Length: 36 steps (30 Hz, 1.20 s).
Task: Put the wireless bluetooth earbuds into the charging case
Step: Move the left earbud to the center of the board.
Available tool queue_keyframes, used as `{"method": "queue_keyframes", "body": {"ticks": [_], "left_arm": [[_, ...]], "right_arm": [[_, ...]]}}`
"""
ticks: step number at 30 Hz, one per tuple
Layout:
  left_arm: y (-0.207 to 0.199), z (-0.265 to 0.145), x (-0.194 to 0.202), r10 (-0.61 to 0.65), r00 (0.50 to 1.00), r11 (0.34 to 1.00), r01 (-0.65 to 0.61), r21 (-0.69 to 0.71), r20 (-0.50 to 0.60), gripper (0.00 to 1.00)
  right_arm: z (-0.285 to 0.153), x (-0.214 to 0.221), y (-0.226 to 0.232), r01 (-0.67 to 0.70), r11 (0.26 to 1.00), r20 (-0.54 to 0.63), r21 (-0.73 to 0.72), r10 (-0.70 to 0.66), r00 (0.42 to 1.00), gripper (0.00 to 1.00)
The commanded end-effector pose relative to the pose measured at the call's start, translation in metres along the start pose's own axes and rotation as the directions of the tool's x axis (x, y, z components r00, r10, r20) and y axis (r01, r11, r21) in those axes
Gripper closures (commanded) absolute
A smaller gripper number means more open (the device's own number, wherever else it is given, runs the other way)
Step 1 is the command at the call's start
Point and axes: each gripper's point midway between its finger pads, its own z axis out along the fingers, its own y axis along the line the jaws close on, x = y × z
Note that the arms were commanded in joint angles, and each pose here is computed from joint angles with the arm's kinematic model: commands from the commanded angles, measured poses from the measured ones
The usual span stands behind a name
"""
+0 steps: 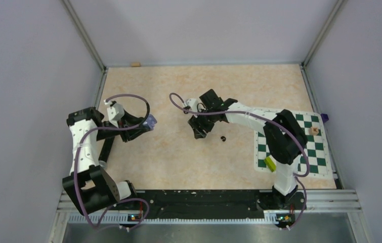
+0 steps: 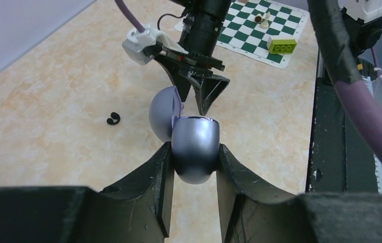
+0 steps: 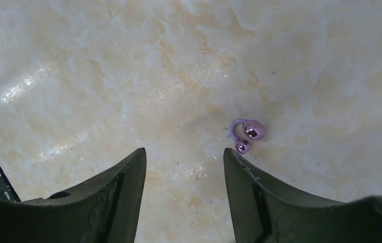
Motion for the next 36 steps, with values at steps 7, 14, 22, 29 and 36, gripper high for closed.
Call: {"method": "queue_keyframes", "body": {"ticks": [7, 14, 22, 29, 36], "left_arm": [[0.001, -0.002, -0.004, -0.004, 0.999, 1.000, 0.005, -0.024, 0.041, 1.00], [0.002, -0.003, -0.004, -0.004, 0.999, 1.000, 0.005, -0.030, 0.044, 1.00], [0.003, -0.003, -0.005, -0.003, 0.999, 0.999, 0.005, -0.033, 0.049, 1.00], [0.003, -0.003, -0.005, -0.006, 0.999, 0.999, 0.008, -0.036, 0.053, 1.00], [0.004, -0.004, -0.005, -0.006, 0.999, 0.999, 0.008, -0.038, 0.053, 1.00]], "right_arm": [[0.030, 0.026, -0.014, 0.027, 0.999, -0.099, 0.027, -0.024, 0.995, 0.43], [0.033, 0.034, -0.029, 0.053, 0.994, -0.133, 0.091, -0.041, 0.990, 0.43], [0.022, 0.021, -0.067, 0.056, 0.962, -0.067, 0.265, -0.040, 0.997, 0.44], [-0.003, 0.010, -0.111, 0.040, 0.865, -0.014, 0.500, -0.038, 0.999, 0.46], [-0.021, 0.005, -0.132, 0.040, 0.790, -0.006, 0.611, -0.046, 0.999, 0.46]]}}
